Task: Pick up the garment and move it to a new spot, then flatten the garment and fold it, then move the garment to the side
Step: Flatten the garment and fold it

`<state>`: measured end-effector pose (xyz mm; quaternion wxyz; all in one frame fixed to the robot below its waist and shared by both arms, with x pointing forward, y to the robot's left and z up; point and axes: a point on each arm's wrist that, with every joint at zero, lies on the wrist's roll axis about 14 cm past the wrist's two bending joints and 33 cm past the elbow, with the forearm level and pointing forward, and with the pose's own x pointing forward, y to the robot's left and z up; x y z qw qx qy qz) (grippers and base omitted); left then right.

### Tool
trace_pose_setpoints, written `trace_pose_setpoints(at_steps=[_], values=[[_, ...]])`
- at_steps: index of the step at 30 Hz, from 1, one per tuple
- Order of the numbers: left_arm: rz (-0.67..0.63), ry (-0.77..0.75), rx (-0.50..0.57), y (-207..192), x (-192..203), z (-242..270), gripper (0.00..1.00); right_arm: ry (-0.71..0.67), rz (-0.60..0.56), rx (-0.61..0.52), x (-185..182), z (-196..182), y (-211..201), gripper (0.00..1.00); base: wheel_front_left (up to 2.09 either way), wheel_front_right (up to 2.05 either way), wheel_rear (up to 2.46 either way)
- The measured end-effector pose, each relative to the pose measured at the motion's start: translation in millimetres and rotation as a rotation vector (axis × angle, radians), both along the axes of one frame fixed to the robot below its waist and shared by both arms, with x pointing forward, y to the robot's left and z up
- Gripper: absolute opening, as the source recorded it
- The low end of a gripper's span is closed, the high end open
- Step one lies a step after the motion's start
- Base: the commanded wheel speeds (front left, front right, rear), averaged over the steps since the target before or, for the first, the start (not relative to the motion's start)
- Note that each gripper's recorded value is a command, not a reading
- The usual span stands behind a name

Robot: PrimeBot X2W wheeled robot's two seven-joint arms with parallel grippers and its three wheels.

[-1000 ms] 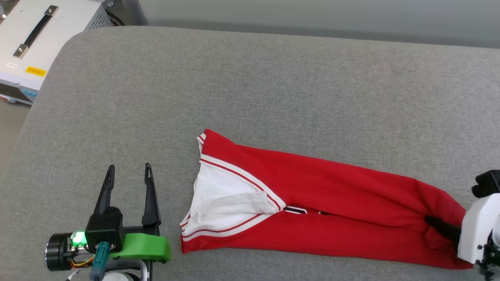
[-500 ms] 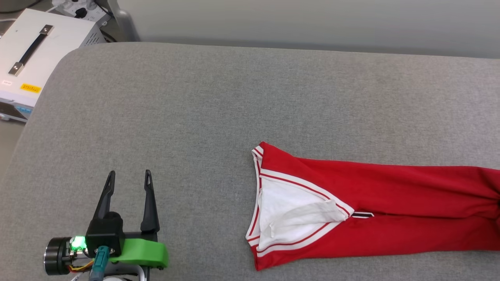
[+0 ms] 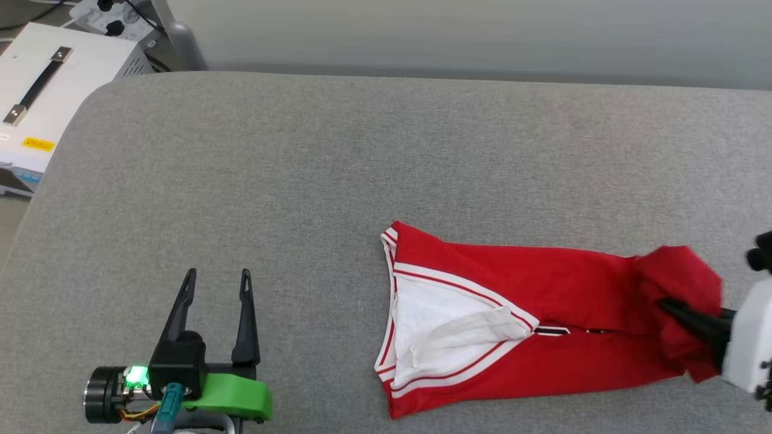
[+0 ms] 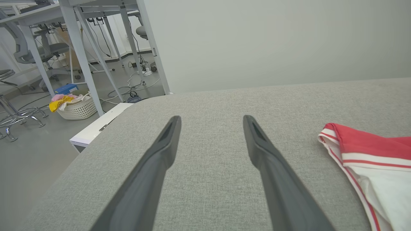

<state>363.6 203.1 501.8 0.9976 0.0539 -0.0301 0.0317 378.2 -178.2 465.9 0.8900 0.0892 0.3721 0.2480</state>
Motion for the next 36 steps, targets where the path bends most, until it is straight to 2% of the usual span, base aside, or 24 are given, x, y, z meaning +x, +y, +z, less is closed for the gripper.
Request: trace_pose_setpoints(at_steps=[3,4,13,20,23,28,29,30,36], values=[[-0.003,0.006,-0.003,-1.6,0.9,-2.1,1.0,0.01,0.086,0.026,-1.5,0.0,31.9,0.0,0.0,0.0,0.0],[0.001,0.011,-0.003,-0.5,2.0,-3.7,1.0,0.009,0.174,0.041,0.3,0.6,64.0,0.0,0.0,0.0,0.0],[0.025,0.016,-0.004,6.4,7.0,-5.3,1.0,-0.013,0.38,0.034,13.9,-7.6,142.5,0.0,0.0,0.0,0.0],[0.046,0.027,-0.011,10.9,10.2,-9.2,1.0,0.022,0.457,0.001,16.1,-38.2,176.4,0.0,0.0,0.0,0.0],[0.055,0.033,-0.011,13.1,10.6,-11.0,1.0,0.037,0.483,-0.056,13.8,-57.6,177.6,0.0,0.0,0.0,0.0],[0.062,0.037,-0.014,14.3,9.6,-12.3,1.0,0.049,0.487,-0.068,6.3,-74.5,179.1,0.0,0.0,0.0,0.0],[0.063,0.035,-0.015,14.5,9.4,-11.8,1.0,0.035,0.481,-0.064,6.6,-73.7,179.2,0.29,0.0,0.0,0.0],[0.062,0.033,-0.015,14.3,9.3,-11.0,1.0,0.014,0.472,-0.054,8.1,-71.2,179.3,1.0,0.0,0.0,0.0],[0.046,0.008,-0.017,11.4,8.0,-3.1,1.0,-0.22,0.397,0.02,27.1,-29.2,172.6,1.0,0.0,0.0,0.0]])
